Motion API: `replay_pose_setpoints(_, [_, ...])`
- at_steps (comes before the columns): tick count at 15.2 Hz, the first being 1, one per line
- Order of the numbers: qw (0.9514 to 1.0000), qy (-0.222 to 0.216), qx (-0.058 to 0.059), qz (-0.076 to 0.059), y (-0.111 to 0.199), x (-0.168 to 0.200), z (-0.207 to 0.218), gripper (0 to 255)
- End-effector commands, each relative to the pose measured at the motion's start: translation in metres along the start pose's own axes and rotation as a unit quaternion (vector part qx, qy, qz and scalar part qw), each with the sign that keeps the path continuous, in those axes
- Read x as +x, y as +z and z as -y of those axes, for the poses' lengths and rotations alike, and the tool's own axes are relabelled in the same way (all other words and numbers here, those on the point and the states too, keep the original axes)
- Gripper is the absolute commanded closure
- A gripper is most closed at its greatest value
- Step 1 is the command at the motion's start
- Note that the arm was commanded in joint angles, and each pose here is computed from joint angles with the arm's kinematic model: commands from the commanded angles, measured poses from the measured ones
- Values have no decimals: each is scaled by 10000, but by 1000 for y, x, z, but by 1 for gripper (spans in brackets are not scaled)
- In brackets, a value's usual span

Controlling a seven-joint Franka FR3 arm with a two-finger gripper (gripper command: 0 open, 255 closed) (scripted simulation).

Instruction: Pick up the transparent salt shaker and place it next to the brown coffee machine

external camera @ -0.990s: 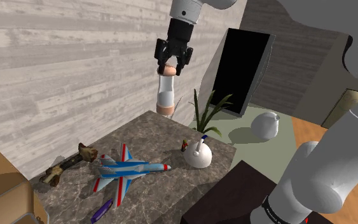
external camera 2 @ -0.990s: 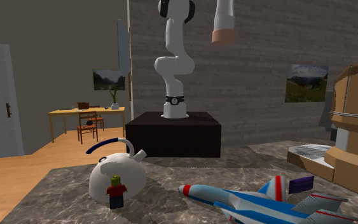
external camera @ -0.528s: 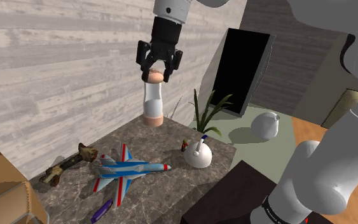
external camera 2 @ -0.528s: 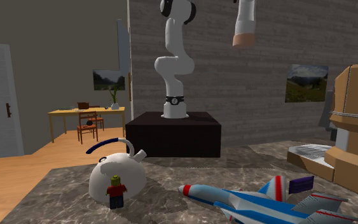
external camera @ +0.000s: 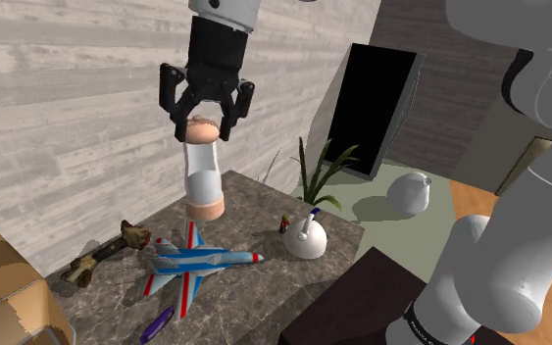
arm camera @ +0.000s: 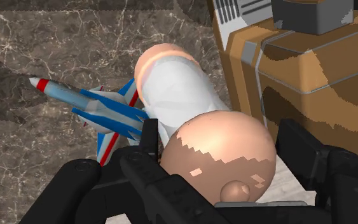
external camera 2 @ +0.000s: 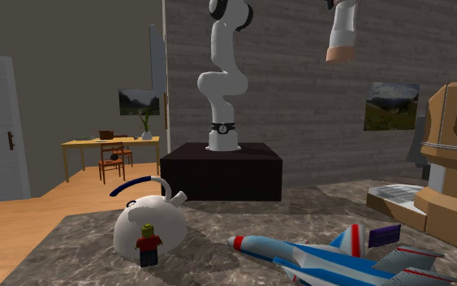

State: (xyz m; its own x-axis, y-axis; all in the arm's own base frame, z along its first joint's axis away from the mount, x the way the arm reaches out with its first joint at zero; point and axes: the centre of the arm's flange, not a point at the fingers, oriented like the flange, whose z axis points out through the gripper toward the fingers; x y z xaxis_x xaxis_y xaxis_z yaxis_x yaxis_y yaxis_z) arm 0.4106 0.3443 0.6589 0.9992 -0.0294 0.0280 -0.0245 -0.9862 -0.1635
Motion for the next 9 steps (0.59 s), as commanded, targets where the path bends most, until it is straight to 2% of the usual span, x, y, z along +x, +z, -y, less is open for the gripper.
replay_pose_setpoints(1, [10000,9,3,-3,5,-8,25,255])
replay_pose_setpoints(9, [10000,9,3,-3,20,-48,121,255])
